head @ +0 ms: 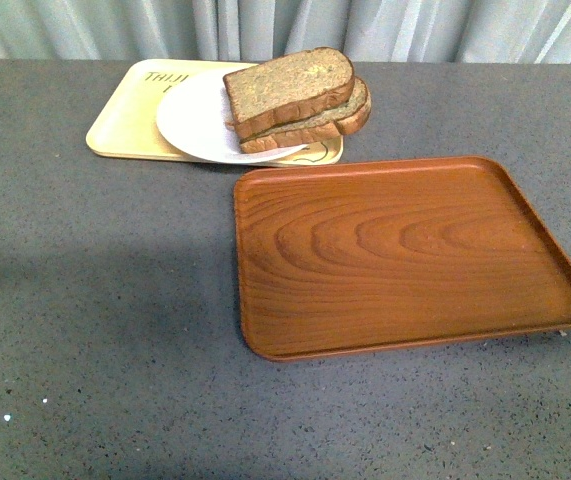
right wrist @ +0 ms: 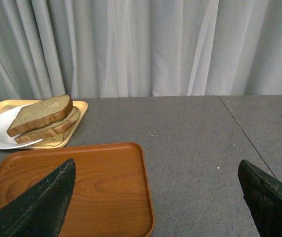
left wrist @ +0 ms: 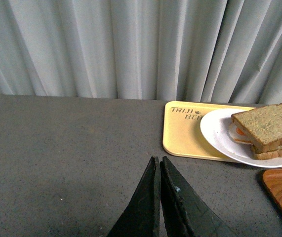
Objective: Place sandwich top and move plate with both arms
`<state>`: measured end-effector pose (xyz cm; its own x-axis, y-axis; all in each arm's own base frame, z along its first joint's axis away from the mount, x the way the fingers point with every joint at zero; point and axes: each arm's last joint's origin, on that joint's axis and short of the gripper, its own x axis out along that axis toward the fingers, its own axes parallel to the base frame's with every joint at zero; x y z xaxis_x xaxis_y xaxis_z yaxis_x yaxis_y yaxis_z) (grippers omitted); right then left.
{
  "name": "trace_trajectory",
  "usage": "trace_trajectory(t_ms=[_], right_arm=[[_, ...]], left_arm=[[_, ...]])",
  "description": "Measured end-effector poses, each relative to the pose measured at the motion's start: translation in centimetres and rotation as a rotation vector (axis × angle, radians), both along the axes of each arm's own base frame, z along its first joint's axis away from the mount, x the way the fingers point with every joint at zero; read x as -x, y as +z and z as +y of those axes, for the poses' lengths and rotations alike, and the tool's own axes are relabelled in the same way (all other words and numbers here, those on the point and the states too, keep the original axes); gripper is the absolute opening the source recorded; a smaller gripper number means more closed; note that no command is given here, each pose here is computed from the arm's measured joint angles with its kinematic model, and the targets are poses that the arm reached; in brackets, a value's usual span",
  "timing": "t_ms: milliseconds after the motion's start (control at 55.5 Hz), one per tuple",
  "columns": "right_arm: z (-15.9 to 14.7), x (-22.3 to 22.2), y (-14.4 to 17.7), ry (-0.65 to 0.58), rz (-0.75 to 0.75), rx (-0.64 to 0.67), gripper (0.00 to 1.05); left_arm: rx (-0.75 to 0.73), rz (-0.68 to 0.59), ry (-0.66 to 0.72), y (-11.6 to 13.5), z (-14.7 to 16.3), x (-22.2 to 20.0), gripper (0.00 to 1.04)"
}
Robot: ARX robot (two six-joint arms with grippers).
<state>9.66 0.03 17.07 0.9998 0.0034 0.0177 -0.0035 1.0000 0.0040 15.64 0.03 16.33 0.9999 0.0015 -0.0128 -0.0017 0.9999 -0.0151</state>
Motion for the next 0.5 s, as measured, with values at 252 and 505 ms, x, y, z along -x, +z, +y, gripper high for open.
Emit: trace_trajectory(t_ms=[252, 505], right_arm=[[0.0, 0.0, 0.0, 0.000, 0.000, 0.000, 0.96], [0.0, 0.0, 0.0, 0.000, 0.000, 0.000, 0.96]], left_arm=[[-0.003, -0.004, 0.000, 0.1, 0.0, 1.5, 0.02], [-0.004, -0.020, 0.000, 0.6, 0.0, 2.6, 0.02]])
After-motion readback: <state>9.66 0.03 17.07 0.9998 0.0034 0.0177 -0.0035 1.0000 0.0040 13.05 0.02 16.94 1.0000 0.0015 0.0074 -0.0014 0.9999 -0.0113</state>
